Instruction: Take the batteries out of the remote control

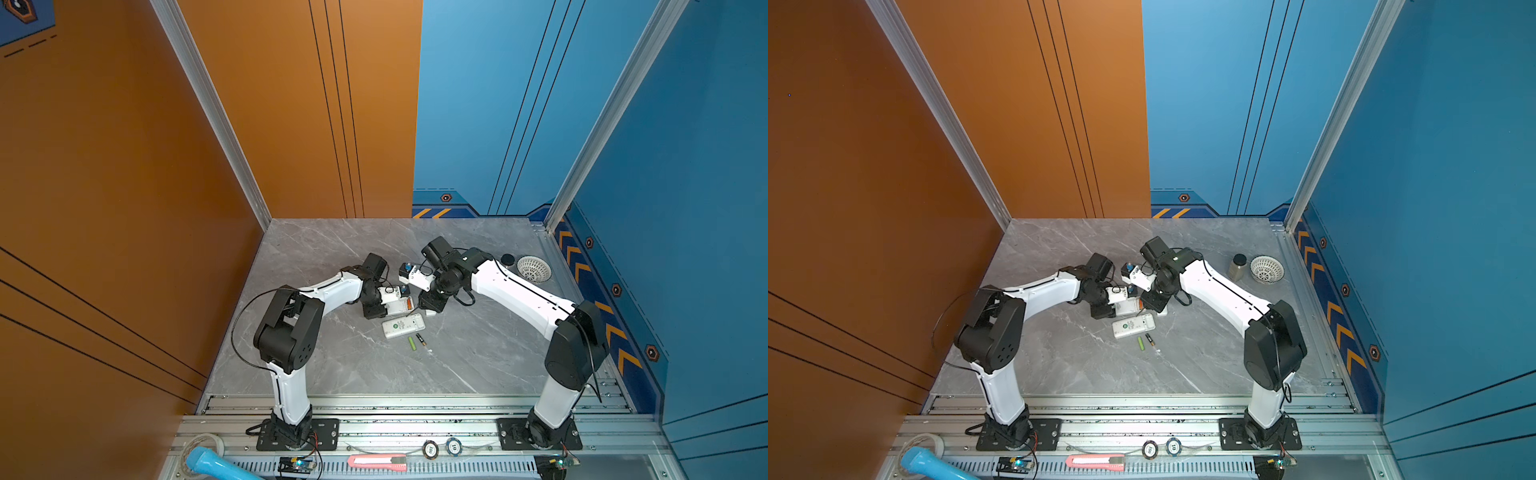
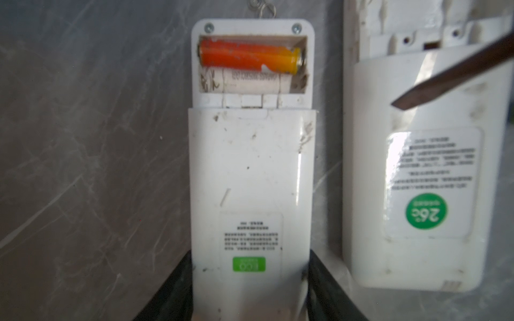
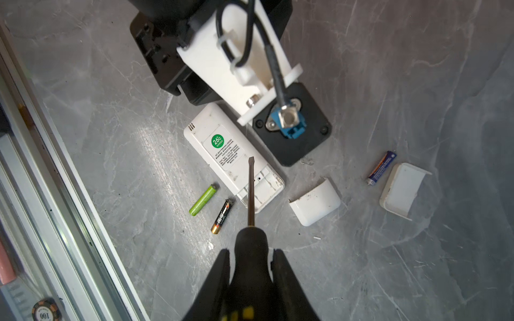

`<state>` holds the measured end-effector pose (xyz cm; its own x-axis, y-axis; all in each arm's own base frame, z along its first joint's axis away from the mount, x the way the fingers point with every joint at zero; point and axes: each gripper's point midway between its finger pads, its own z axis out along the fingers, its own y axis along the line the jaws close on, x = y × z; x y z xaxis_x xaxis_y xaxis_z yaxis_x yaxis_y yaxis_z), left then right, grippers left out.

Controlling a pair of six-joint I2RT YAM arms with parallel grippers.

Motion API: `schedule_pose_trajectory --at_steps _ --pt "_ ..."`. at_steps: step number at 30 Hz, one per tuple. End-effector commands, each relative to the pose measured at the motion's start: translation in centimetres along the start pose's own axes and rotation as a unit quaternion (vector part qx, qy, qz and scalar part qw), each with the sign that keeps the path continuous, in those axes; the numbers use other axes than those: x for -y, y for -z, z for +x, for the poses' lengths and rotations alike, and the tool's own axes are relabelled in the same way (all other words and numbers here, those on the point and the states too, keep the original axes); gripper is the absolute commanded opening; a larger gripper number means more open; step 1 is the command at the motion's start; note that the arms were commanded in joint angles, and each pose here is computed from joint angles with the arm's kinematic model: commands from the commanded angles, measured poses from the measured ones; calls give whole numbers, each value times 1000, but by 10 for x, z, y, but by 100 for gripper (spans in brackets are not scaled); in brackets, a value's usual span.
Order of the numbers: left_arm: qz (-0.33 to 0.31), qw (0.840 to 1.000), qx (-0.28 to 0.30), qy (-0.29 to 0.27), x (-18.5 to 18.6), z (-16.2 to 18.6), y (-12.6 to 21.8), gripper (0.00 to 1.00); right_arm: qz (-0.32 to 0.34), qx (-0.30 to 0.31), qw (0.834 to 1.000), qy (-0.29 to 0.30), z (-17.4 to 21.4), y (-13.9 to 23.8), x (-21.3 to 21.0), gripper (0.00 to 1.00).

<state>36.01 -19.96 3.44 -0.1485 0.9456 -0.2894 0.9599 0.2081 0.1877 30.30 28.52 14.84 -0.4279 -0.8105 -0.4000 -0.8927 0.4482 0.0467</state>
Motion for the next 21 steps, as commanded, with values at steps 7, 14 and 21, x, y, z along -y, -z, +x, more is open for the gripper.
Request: schedule_pose_trajectory --at_steps 7,14,21 --pt "8 1000 -2 3 2 4 2 0 114 7 993 -4 -11 13 34 0" --pt "4 1000 -1 8 -2 2 3 0 116 10 993 -2 -15 12 39 0" --pt "1 1000 -4 12 -3 3 3 0 101 13 995 -3 -18 8 32 0"
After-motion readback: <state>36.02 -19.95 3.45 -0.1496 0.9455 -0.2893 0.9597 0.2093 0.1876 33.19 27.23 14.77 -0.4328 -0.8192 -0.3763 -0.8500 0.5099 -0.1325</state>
